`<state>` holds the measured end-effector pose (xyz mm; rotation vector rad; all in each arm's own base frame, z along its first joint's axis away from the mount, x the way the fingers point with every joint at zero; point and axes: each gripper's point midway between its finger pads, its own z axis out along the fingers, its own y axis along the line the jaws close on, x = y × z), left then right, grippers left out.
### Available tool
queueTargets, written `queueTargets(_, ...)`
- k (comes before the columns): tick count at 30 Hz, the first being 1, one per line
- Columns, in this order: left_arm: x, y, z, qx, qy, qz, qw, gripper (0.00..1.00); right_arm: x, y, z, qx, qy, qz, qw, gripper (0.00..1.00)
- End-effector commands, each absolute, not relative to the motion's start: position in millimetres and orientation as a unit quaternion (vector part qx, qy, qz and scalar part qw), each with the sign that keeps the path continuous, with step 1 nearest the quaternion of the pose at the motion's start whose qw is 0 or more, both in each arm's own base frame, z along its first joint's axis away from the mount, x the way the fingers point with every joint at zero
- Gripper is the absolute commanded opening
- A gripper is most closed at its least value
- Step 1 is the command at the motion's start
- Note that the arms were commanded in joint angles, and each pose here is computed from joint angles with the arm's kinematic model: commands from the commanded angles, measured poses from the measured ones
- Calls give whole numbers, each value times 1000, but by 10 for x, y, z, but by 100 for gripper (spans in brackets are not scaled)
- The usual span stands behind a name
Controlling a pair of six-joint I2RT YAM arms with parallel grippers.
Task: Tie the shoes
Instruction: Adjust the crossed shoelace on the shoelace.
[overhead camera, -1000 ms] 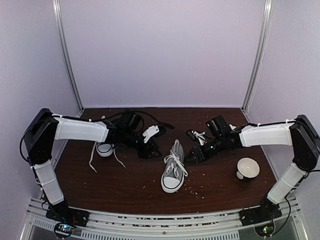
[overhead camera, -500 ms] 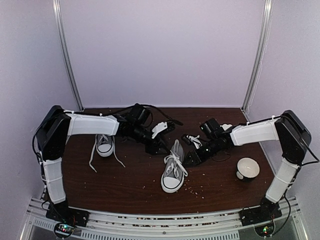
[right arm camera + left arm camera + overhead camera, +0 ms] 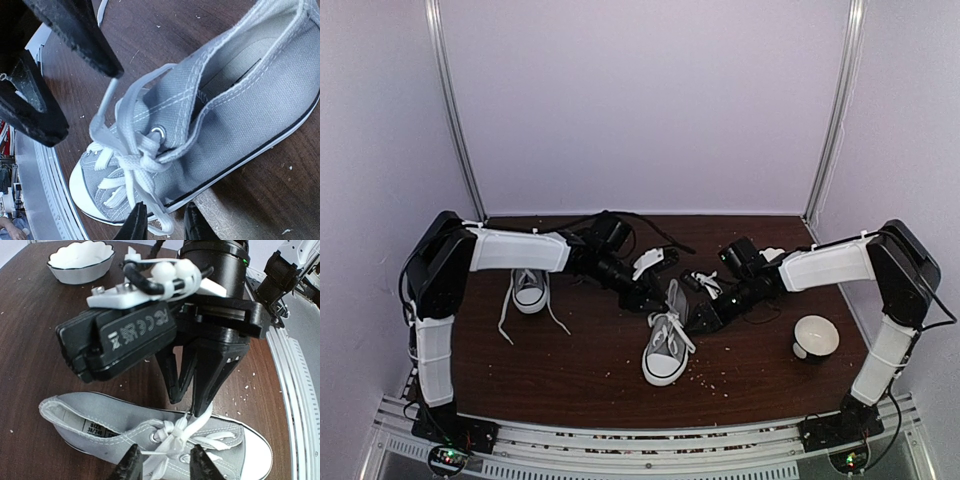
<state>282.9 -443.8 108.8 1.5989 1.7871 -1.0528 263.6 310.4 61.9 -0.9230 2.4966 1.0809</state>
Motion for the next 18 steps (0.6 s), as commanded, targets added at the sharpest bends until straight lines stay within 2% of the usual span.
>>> queueTargets(1,2832,-4529,1094,587,655,-402,253,31,2689,3207,728,-333,849,384,148,26)
queueTargets(8,2788,-4487,1021,587,662,-399,241,28,2702,3261,725,-334,846,389,149,20)
queueTargets(11,2786,-4491,1041,587,661,-400,242,16,2698,3257,678,-333,848,388,143,16)
queueTargets(15,2786,-4491,1072,586,659,-402,247,0,2686,3245,670,-334,848,386,143,15)
queueTargets(18,2792,-4486,1083,585,659,-400,251,0,2689,3244,690,-336,847,386,146,7)
